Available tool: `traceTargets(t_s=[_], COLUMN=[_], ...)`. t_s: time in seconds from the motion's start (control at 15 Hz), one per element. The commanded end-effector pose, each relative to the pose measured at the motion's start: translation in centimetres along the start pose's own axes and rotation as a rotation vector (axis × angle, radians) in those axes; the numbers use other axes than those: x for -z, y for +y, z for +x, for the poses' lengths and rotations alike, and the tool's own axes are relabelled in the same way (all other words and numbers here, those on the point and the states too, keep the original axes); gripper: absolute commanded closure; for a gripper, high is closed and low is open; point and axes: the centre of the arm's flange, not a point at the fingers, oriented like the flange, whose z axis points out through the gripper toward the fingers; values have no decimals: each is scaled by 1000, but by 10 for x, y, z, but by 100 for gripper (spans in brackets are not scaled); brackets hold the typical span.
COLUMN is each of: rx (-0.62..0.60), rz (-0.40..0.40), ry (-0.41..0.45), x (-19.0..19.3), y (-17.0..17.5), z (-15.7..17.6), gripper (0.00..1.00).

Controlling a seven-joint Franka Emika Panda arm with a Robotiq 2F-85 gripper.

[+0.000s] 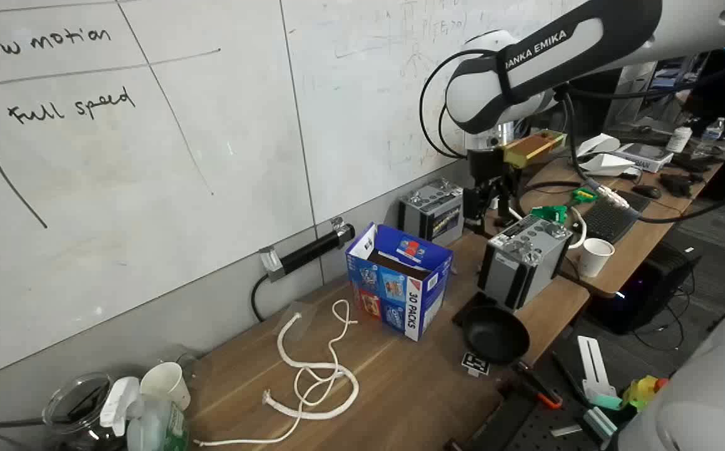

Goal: Put the string in blue box

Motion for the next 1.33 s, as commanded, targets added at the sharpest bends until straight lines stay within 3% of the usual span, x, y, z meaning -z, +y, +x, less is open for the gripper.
traceTargets(t_s=[0.0, 0.6, 1.27], rx=[0, 0, -8], rz=[-1, 2, 54], ry=[4, 19, 111], x=[2, 2, -25], y=[0, -7, -108], z=[0, 5, 54], gripper=[0, 0, 0])
